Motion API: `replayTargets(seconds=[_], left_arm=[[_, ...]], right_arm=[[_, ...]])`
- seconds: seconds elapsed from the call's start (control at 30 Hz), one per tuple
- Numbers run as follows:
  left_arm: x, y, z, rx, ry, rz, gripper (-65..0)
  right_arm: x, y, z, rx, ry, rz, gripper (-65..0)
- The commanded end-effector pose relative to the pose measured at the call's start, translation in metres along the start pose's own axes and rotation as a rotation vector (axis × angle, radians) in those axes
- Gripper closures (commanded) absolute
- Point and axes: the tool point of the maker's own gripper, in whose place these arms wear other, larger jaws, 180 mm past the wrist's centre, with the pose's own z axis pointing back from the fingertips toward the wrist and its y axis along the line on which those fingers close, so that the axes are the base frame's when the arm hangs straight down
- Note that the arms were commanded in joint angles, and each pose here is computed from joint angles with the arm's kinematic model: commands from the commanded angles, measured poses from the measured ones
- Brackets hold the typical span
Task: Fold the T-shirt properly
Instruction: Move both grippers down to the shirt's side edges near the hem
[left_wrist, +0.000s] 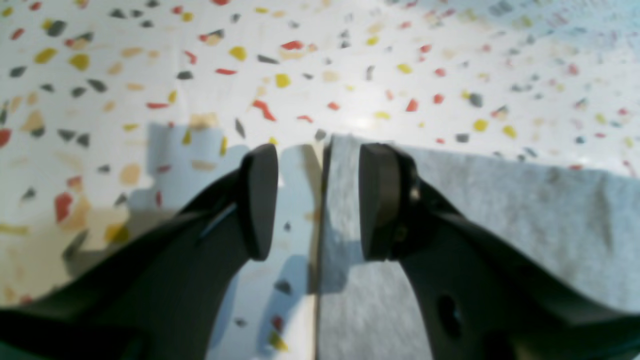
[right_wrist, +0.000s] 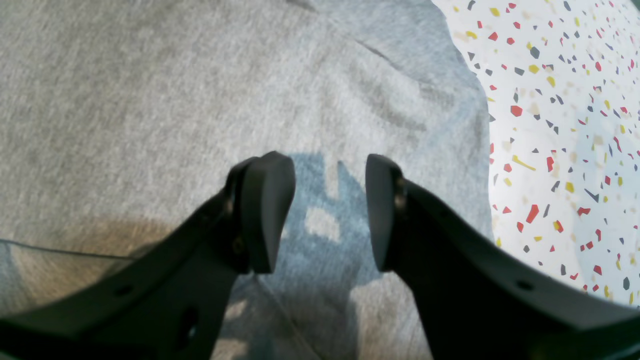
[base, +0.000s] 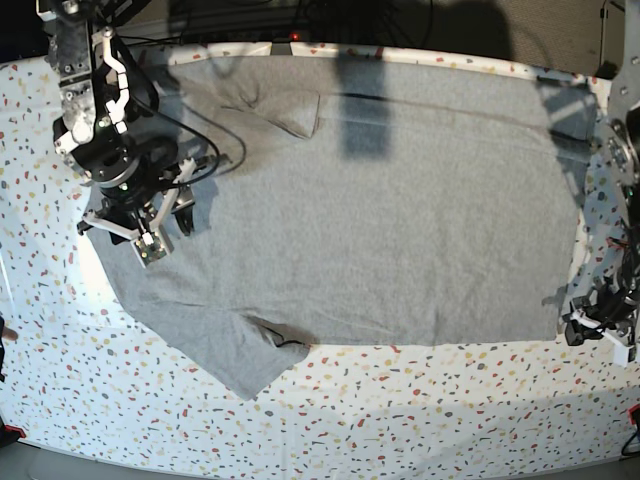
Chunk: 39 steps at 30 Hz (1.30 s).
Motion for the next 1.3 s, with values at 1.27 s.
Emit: replayTargets(seconds=[1.27], left_arm=[[-0.046, -0.006, -0.008, 0.044, 0.055, -0.102, -19.6]], right_arm=[[0.006, -0.009, 0.001, -0.008, 0.019, 0.031, -27.7]])
